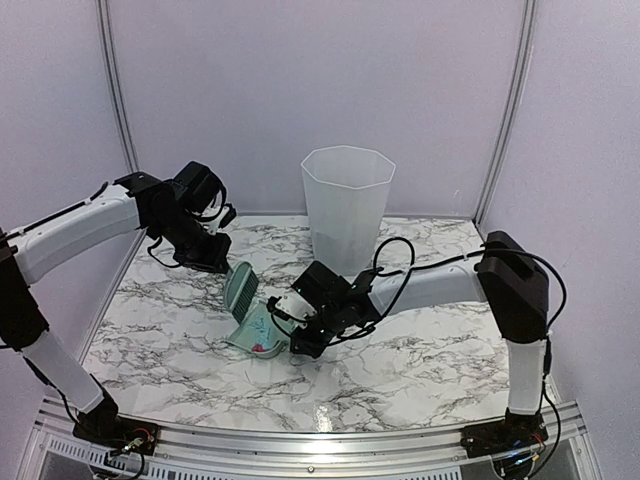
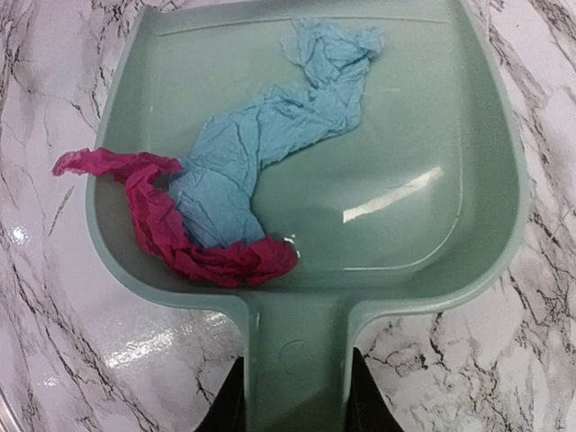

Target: Sweep away the paper scraps from the table

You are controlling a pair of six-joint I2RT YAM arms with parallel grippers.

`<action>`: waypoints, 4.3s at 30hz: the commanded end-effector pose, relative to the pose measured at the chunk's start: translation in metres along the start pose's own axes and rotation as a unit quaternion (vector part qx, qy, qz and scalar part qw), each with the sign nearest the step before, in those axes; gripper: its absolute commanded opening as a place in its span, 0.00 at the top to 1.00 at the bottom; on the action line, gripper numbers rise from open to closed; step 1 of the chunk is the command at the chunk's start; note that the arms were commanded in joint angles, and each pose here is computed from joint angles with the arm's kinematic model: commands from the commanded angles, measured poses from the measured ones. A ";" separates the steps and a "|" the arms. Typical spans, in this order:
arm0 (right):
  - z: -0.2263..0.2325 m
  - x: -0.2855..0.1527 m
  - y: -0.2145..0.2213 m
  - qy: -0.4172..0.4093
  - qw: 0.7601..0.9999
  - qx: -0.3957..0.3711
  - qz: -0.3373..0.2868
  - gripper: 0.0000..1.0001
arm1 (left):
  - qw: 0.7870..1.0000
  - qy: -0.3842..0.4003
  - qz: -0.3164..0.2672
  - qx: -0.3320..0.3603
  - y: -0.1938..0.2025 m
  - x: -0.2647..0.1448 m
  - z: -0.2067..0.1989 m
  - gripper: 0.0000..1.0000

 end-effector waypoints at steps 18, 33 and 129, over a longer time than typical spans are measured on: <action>0.012 -0.075 -0.065 -0.002 0.995 0.006 -0.097 1.00 | 0.963 -0.193 -0.177 -0.059 -0.003 -0.124 0.070 1.00; 0.010 -0.225 -0.205 -0.029 0.949 0.121 -0.289 1.00 | 0.929 -0.259 -0.238 -0.113 0.045 -0.174 0.106 1.00; -0.183 -0.207 0.135 0.209 0.840 0.426 -0.261 0.98 | 0.962 -0.026 -0.131 -0.236 0.105 0.027 0.059 1.00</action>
Point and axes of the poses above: each gripper's point midway between its finger pads, its own x axis out along the fingers, its own z axis along the line the jaws close on, y = z × x, the point moved 2 cm from there along -x, back along the fingers, and after that the axes turned 7 degrees about x, right-handed, at the moved point
